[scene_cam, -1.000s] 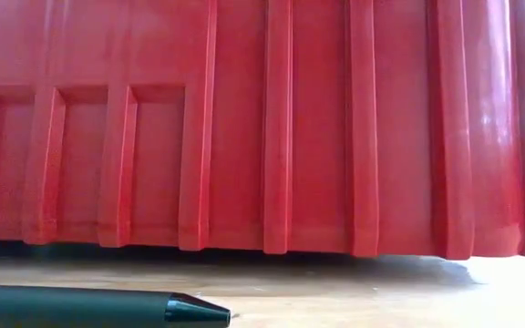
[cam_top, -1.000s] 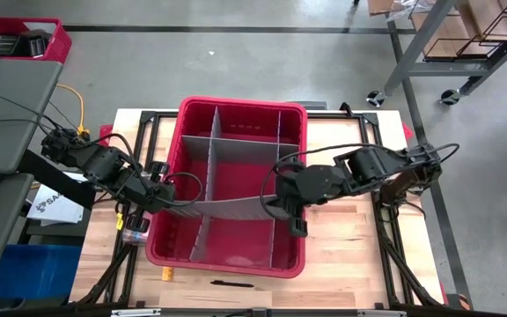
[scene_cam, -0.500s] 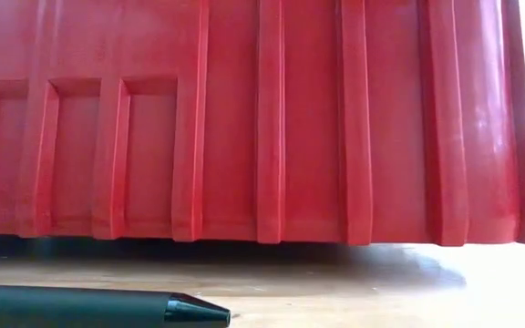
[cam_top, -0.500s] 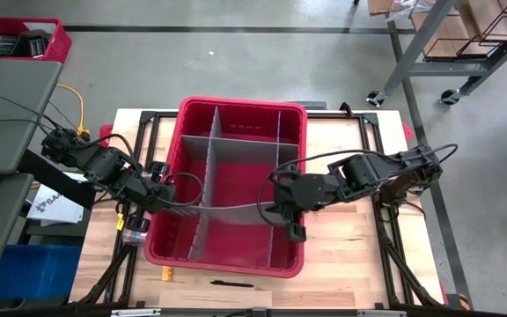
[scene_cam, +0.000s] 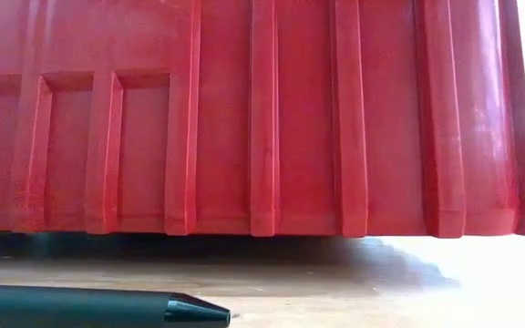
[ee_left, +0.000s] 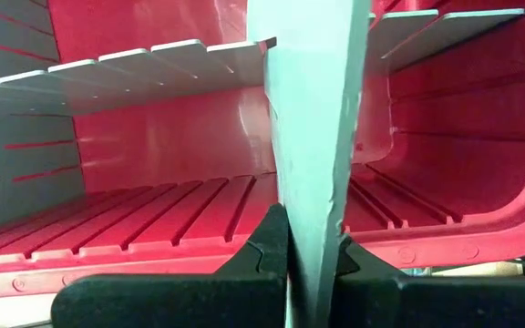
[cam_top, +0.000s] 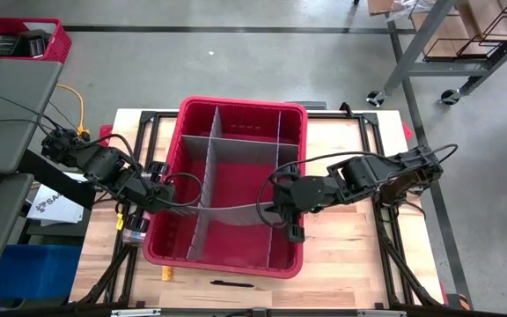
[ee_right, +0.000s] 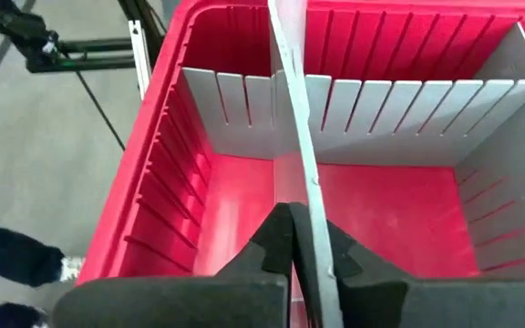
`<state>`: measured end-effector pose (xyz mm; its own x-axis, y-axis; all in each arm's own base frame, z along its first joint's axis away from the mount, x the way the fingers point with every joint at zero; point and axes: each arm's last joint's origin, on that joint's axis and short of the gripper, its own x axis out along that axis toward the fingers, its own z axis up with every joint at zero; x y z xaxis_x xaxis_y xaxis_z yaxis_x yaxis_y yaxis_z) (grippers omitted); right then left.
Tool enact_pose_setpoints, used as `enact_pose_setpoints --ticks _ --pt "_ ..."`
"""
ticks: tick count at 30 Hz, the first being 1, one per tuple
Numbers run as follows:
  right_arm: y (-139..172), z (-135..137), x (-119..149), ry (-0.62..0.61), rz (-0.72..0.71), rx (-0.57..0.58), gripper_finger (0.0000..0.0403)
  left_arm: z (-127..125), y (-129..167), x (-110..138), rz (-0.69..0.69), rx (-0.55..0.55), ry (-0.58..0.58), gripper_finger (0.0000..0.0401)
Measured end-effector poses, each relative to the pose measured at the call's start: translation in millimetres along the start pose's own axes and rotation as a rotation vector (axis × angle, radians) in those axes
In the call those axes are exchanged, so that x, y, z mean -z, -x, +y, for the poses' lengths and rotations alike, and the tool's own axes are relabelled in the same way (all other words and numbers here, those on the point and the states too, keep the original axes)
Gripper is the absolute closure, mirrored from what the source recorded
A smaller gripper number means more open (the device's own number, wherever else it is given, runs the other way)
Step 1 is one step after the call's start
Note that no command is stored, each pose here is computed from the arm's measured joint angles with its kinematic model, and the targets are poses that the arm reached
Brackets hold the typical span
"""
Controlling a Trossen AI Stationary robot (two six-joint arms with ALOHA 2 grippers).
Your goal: Sort Items/Unsort Items
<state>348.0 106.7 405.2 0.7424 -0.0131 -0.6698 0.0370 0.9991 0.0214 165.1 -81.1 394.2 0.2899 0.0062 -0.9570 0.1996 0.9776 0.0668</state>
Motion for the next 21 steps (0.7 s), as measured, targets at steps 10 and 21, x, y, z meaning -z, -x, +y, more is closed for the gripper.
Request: enact_pose_setpoints --ticks 10,21 --pt "-0.4 -1.0 1.3 -0.039 -0.001 0.050 0.0403 0.1 0.0 0.0 0.000 -0.002 0.002 0.0401" --pt "0.1 11.3 4.3 -0.123 -0.008 0.045 0.0403 0.7 0.1 -0.2 -0.005 -0.018 -0.028 0.0401"
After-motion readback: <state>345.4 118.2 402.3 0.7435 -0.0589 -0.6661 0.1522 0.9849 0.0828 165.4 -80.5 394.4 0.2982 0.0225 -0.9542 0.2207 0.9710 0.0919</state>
